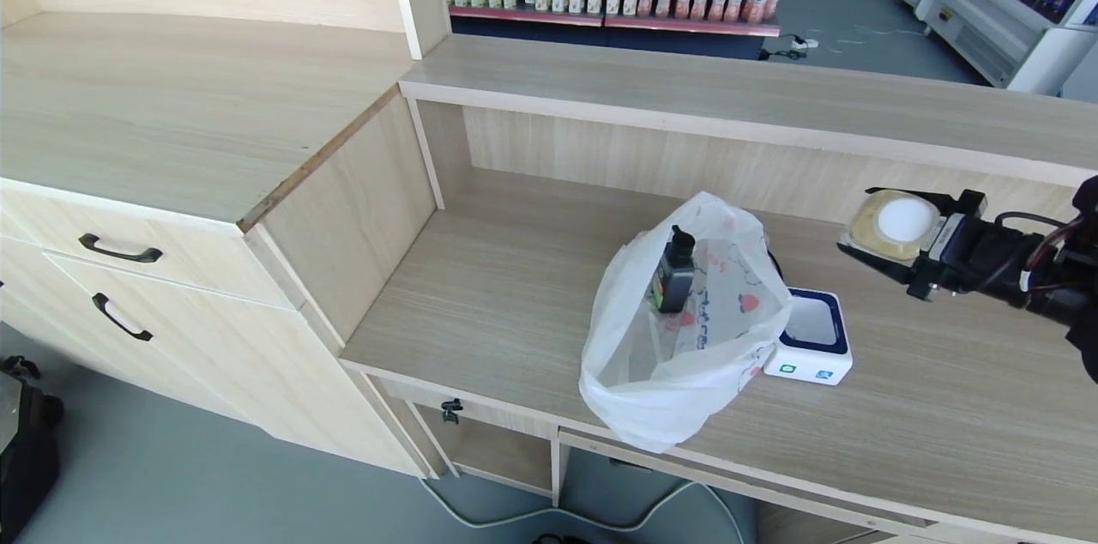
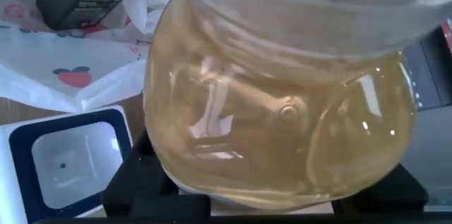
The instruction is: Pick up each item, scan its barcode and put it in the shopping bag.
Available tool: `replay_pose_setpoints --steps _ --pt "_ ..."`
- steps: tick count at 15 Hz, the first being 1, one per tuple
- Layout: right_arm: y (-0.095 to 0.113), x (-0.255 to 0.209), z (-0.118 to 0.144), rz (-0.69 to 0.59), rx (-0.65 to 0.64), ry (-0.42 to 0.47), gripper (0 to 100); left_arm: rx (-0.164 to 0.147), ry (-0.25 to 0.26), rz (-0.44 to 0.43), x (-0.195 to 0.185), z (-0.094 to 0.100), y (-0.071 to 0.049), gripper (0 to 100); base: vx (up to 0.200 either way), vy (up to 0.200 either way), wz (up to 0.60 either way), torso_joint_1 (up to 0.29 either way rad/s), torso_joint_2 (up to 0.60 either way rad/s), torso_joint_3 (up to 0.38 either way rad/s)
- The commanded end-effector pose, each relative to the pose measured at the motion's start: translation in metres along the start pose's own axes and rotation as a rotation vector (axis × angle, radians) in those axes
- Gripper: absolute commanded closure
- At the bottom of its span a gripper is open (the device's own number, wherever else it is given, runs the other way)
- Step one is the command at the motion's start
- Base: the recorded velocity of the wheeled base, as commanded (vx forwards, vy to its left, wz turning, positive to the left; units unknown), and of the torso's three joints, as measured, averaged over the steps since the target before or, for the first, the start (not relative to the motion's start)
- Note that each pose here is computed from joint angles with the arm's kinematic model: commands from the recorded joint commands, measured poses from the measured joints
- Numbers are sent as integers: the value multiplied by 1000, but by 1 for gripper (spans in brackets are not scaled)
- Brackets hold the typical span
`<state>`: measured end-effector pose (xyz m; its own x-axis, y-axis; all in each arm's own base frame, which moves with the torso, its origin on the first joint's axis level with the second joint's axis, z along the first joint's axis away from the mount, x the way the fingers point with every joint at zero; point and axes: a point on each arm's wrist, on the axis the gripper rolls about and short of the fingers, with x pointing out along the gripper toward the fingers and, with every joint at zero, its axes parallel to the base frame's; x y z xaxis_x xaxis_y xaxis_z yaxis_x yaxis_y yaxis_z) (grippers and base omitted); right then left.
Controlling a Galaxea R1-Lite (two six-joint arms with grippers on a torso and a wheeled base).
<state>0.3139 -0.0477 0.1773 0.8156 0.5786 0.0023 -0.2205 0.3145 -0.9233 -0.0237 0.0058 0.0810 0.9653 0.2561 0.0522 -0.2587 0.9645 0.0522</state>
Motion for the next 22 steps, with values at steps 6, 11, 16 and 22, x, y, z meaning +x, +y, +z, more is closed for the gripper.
replay_pose_setpoints --steps 6,11,16,22 --pt "31 17 -16 87 41 -105 100 -1 -1 0 0 0 0 0 0 0 0 0 0 0" --pt "44 23 -28 114 42 -93 100 -1 -1 0 0 0 0 0 0 0 0 0 0 0" --pt "50 27 -36 125 33 -91 100 1 -1 0 0 0 0 0 0 0 0 0 0 0" --pt "55 39 -39 113 7 -121 100 -1 -1 0 0 0 0 0 0 0 0 0 0 0"
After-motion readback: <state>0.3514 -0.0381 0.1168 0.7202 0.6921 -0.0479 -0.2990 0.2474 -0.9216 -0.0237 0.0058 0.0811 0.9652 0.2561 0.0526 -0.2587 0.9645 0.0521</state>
